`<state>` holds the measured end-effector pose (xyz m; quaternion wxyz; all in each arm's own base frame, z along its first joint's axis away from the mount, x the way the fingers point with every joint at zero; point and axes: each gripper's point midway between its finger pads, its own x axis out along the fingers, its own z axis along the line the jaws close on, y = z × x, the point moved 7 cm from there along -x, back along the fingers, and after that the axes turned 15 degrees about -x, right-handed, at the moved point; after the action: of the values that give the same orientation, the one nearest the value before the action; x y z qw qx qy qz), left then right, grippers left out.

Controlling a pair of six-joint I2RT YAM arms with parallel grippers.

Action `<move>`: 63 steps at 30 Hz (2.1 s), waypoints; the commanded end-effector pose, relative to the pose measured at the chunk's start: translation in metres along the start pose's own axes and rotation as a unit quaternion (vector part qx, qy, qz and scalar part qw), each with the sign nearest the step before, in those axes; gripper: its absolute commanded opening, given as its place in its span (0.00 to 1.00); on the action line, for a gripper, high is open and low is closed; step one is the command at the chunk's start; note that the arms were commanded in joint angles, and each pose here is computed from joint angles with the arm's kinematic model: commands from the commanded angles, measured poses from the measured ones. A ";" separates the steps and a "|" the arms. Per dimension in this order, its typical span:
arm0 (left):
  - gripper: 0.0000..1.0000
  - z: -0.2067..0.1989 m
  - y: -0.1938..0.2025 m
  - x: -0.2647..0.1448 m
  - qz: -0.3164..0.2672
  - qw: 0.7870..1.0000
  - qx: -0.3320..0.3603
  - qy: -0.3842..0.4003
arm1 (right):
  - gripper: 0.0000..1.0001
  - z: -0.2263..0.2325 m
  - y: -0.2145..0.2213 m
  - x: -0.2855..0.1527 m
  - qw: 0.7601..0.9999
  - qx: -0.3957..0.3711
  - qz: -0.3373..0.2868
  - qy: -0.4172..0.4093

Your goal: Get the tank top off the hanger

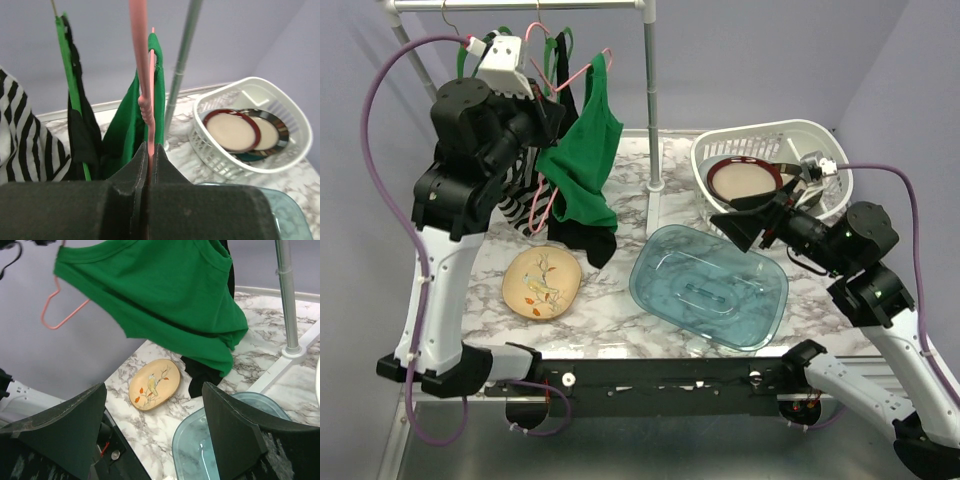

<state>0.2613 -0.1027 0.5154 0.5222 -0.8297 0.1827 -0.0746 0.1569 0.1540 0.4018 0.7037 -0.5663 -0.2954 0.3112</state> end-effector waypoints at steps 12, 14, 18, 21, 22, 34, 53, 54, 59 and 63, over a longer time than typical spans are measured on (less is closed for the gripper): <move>0.00 -0.047 0.045 -0.111 0.036 0.962 -0.016 0.272 | 0.81 0.004 -0.036 0.081 0.978 -0.072 -0.093 -0.171; 0.00 -0.049 0.047 -0.112 0.041 0.958 -0.026 0.283 | 0.81 0.002 -0.026 0.092 0.974 -0.084 -0.089 -0.192; 0.00 -0.048 0.053 -0.111 0.047 0.956 -0.027 0.290 | 0.80 0.004 -0.016 0.108 0.966 -0.075 -0.072 -0.239; 0.00 -0.045 0.056 -0.109 0.045 0.958 -0.026 0.283 | 0.79 0.008 -0.011 0.117 0.966 -0.070 -0.067 -0.240; 0.00 -0.044 0.056 -0.108 0.044 0.958 -0.026 0.282 | 0.79 0.011 -0.009 0.120 0.966 -0.070 -0.065 -0.240; 0.00 -0.043 0.060 -0.106 0.043 0.957 -0.036 0.286 | 0.49 0.012 0.003 0.134 0.970 -0.052 -0.064 -0.231; 0.00 -0.030 0.061 -0.126 0.026 0.975 -0.018 0.221 | 0.01 -0.039 -0.030 0.106 0.984 -0.045 -0.148 0.086; 0.00 -0.032 0.060 -0.130 0.023 0.973 -0.015 0.229 | 0.01 -0.043 -0.027 0.108 0.985 -0.041 -0.139 0.099; 0.00 -0.035 0.054 -0.140 0.012 0.972 -0.009 0.236 | 0.01 -0.060 -0.008 0.116 0.987 -0.003 -0.124 0.102; 0.00 -0.033 0.053 -0.141 0.006 0.974 -0.006 0.226 | 0.01 -0.067 0.005 0.121 0.989 0.014 -0.114 0.095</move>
<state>0.1211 -0.1050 0.4767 0.4518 -0.7949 0.3321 -0.2317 0.2689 0.2139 0.4075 0.7455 -0.5537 -0.3184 0.1901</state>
